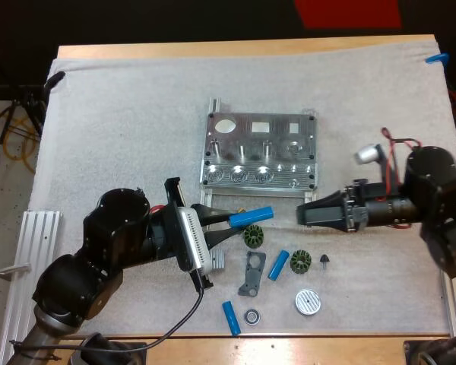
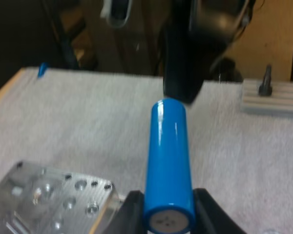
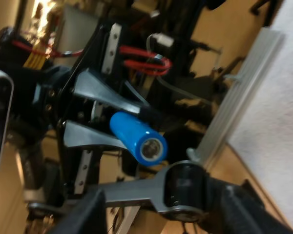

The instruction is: Load cells from left to right

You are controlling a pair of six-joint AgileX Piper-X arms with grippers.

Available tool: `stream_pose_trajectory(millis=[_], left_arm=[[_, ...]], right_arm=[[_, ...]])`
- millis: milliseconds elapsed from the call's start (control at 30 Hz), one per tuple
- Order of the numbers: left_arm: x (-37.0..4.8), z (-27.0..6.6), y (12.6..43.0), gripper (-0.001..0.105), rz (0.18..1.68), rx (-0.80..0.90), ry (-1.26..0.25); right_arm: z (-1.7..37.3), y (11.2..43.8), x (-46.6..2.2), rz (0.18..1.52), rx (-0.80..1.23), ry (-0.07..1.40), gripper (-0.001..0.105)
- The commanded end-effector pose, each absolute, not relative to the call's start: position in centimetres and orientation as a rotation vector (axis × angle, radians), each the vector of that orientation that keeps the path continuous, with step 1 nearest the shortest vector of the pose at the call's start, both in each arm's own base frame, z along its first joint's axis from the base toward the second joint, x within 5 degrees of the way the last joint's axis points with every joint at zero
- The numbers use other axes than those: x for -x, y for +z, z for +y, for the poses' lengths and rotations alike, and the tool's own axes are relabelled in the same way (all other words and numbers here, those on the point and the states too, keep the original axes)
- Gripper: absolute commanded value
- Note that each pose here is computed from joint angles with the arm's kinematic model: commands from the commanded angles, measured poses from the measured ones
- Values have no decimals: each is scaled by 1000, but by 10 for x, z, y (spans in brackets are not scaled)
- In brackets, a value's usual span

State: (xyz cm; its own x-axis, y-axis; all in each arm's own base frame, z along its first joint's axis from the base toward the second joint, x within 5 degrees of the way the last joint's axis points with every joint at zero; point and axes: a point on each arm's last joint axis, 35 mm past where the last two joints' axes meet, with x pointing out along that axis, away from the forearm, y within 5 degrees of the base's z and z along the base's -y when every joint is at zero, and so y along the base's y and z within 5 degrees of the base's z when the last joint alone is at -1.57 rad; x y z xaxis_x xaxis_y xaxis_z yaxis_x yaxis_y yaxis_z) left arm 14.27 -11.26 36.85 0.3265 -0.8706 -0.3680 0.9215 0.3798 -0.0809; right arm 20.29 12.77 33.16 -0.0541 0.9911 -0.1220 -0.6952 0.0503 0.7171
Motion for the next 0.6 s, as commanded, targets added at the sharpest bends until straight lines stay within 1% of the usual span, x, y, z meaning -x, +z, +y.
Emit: stream_pose_trajectory(millis=[0,100,300,400,567], left_arm=[[-142,-114,375,0,345,-130,-1205],[-142,-114,375,0,338,-126,-1204],[-142,-114,375,0,339,-125,-1208],[-141,-115,376,0,341,-110,-1245],[-140,-115,376,0,341,-107,-1253]], right_arm=[[137,337,-202,703,-503,1547,45],[156,338,-198,702,-500,1603,45],[176,345,-195,642,-517,1636,45],[178,347,-197,622,-531,1633,45],[179,344,-199,639,-541,1620,45]])
